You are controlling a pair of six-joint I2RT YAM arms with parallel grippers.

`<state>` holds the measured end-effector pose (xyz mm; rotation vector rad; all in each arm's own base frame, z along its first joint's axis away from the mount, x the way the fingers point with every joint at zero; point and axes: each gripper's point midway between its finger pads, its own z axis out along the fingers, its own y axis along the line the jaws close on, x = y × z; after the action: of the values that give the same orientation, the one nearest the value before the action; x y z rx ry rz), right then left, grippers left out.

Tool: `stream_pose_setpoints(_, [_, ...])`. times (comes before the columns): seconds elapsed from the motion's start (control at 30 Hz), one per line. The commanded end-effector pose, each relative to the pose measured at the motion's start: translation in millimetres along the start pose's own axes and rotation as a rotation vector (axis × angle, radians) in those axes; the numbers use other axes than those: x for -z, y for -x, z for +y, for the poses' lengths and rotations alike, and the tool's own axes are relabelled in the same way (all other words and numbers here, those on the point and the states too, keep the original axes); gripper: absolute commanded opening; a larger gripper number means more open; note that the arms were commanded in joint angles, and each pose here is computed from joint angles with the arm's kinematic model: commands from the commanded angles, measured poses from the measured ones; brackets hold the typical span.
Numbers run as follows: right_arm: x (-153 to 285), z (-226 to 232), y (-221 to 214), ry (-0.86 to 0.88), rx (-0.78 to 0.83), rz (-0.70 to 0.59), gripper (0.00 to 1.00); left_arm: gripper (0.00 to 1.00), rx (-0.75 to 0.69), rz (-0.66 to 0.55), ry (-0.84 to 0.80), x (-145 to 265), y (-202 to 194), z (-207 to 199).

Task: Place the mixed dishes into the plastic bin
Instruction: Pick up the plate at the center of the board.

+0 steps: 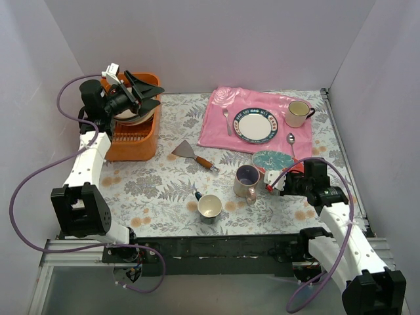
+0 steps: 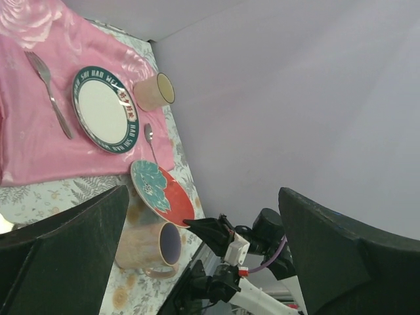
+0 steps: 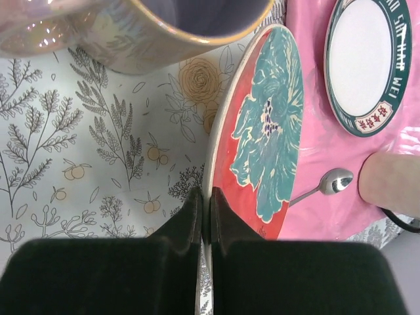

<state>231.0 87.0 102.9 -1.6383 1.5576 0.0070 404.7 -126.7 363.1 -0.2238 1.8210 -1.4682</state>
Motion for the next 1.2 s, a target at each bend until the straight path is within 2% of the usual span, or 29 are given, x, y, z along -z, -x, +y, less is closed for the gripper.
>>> stream_pose_setpoints(0.0, [16,-49,37,-0.098,-0.072,-0.084,0.01,0.98,0.011,0.061,-0.064,-11,-15,-16])
stream_pose_setpoints(0.1, [18,-59,46,-0.096,-0.108,-0.109,0.01,0.98,0.05,0.093,-0.066,-21,-24,-16])
stream_pose_setpoints(0.37, [28,-92,73,-0.117,-0.157,-0.174,0.01,0.98,0.208,0.26,-0.059,-70,-88,-14])
stream_pose_setpoints(0.7, [40,-129,104,-0.135,-0.141,-0.255,0.01,0.98,0.353,0.419,0.073,-113,-151,8])
stream_pose_setpoints(1.17, [33,-154,134,-0.12,-0.048,-0.326,0.01,0.98,0.405,0.53,0.154,-162,-206,12])
